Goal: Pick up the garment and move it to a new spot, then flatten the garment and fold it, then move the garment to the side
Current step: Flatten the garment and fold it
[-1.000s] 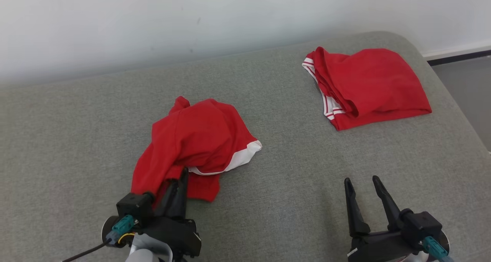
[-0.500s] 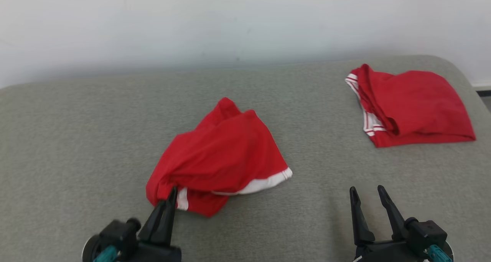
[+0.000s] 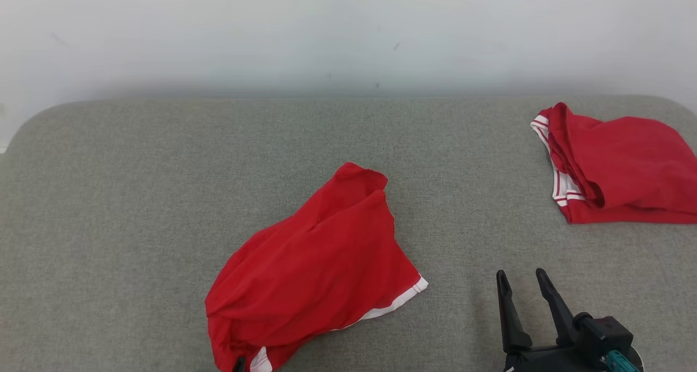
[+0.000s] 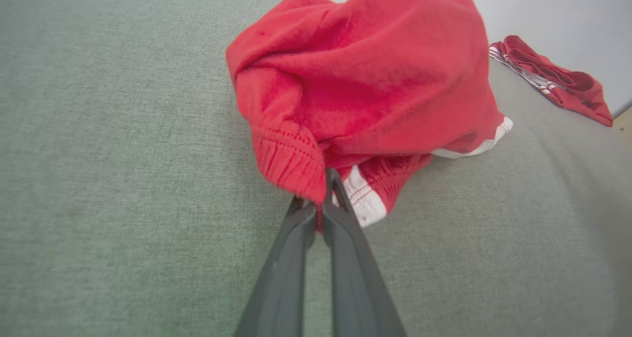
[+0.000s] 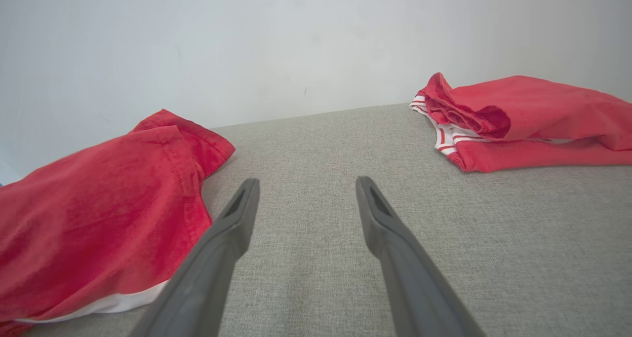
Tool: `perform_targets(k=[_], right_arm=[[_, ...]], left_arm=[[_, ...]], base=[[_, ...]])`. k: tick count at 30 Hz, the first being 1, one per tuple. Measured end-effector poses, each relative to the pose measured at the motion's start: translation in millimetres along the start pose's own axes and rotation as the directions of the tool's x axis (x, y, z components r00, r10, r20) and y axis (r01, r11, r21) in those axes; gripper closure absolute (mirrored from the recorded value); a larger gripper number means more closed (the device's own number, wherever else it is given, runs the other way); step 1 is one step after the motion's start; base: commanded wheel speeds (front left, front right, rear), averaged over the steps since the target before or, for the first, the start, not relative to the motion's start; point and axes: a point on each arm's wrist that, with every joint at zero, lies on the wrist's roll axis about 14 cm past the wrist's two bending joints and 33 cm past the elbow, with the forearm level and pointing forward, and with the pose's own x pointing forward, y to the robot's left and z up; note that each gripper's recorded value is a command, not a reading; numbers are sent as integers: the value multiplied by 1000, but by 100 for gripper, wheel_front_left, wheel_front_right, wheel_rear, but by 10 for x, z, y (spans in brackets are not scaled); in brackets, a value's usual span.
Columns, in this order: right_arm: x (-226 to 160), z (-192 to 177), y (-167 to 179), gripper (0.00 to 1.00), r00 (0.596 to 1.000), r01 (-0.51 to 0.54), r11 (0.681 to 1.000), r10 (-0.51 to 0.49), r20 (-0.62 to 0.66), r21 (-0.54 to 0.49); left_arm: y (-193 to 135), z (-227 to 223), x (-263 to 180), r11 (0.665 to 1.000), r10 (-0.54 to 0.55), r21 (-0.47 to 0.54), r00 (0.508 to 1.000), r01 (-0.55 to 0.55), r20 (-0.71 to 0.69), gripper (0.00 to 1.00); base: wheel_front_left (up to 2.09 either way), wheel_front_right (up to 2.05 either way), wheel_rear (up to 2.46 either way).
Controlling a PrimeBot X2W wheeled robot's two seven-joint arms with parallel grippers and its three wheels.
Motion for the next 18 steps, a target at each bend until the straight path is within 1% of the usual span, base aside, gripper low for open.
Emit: perform_targets(k=[2, 4, 7, 10, 15, 16, 17, 18], right_arm=[[-8, 10, -5, 0, 1000, 1, 1000, -1, 2, -5], [-14, 24, -16, 0, 1000, 4, 1000, -4, 6, -8], [-25, 47, -19, 0, 1000, 5, 1000, -5, 13, -14], [-46, 56, -14, 0, 1000, 4, 1000, -4, 15, -15], [-94, 60, -18, 0, 1000, 7, 1000, -7, 16, -16], [-107, 54, -21, 0, 1000, 8, 1000, -8, 14, -15], [-113, 53, -23, 0, 1000, 9, 1000, -9, 14, -14], [-117, 58, -24, 0, 1000, 10, 1000, -10, 16, -13]], left_arm=[[22, -3, -6, 1000, 5, 4, 1000, -5, -1, 100], [64, 92, 26, 1000, 11, 15, 1000, -11, 26, 100], [230, 322, 73, 998, 31, 59, 996, -36, 81, 100], [372, 459, 78, 993, 50, 96, 993, -61, 108, 100], [353, 480, 104, 994, 43, 100, 993, -54, 109, 100], [345, 471, 105, 994, 45, 94, 993, -55, 108, 64], [341, 460, 102, 994, 51, 90, 993, -61, 107, 2], [334, 454, 98, 995, 58, 79, 992, -67, 111, 0]], base=[[0, 0, 0], [0, 0, 0], [0, 0, 0], [0, 0, 0], [0, 0, 0], [0, 0, 0], [0, 0, 0], [0, 0, 0]])
